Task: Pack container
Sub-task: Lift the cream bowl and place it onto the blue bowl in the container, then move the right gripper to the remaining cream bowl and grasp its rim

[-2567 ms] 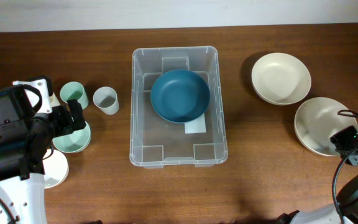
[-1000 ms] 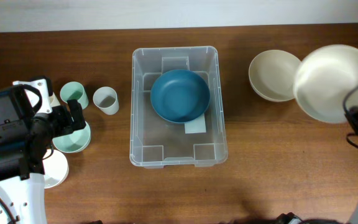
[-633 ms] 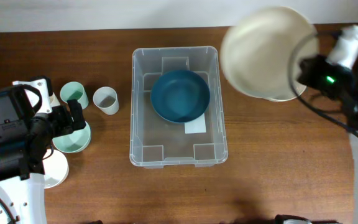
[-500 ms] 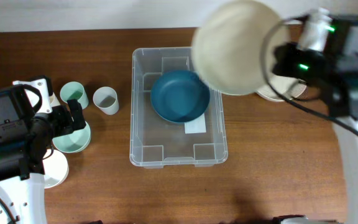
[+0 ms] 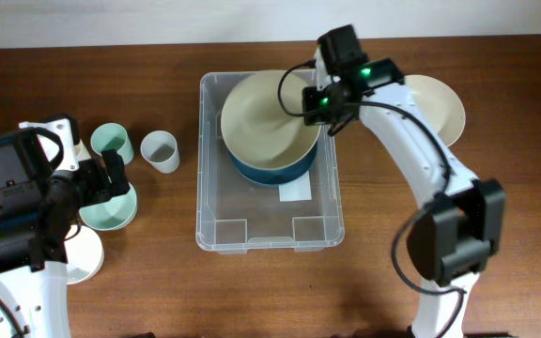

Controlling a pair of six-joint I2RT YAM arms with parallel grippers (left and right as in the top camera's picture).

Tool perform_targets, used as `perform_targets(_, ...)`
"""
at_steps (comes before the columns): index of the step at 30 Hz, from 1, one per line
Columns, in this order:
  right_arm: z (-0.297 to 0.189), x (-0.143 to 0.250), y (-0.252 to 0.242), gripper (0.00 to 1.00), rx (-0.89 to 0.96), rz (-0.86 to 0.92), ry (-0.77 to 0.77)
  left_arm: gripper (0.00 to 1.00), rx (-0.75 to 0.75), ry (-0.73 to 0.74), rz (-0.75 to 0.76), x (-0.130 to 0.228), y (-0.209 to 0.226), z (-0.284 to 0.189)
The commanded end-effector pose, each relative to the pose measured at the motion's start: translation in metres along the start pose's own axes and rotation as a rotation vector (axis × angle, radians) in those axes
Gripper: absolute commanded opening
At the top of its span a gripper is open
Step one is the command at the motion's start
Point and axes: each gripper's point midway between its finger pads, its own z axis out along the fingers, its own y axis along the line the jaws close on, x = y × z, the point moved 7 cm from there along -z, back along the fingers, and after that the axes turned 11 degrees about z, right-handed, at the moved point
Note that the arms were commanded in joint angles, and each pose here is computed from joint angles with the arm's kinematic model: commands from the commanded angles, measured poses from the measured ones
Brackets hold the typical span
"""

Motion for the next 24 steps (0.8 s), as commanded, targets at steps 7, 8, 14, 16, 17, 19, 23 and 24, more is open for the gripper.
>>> perform_targets(7, -0.004, -0.002, 0.006, 0.5, -0.006, -0.078, -0.009, 1.0, 0.011, -0.012, 0.019, -0.005, -0.001, -0.002)
perform_targets(8, -0.014, -0.007, 0.004, 0.55, 0.005, -0.078, -0.028, 1.0, 0.011, -0.012, 0.019, -0.005, -0.001, -0.002)
perform_targets(14, -0.098, -0.041, -0.022, 0.55, 0.066, 0.056, -0.214, 1.0, 0.01, -0.012, 0.019, -0.005, -0.001, -0.002)
perform_targets(16, -0.132, -0.052, -0.044, 0.56, 0.08, 0.154, -0.285, 1.0, 0.011, -0.012, 0.019, -0.005, -0.001, -0.002)
perform_targets(17, -0.149, -0.057, -0.059, 0.56, 0.085, 0.216, -0.321, 1.0, 0.011, -0.012, 0.019, -0.005, -0.001, -0.002)
perform_targets(19, -0.176, -0.063, -0.095, 0.57, 0.105, 0.357, -0.375, 1.0, 0.01, -0.012, 0.019, -0.005, -0.001, -0.002)
perform_targets(23, -0.201, -0.055, -0.177, 0.65, 0.164, 0.662, -0.381, 1.0, 0.01, -0.012, 0.019, -0.005, -0.001, -0.002)
perform_targets(24, -0.201, -0.051, -0.198, 0.66, 0.172, 0.721, -0.363, 1.0, 0.01, -0.011, 0.019, -0.005, -0.001, -0.002)
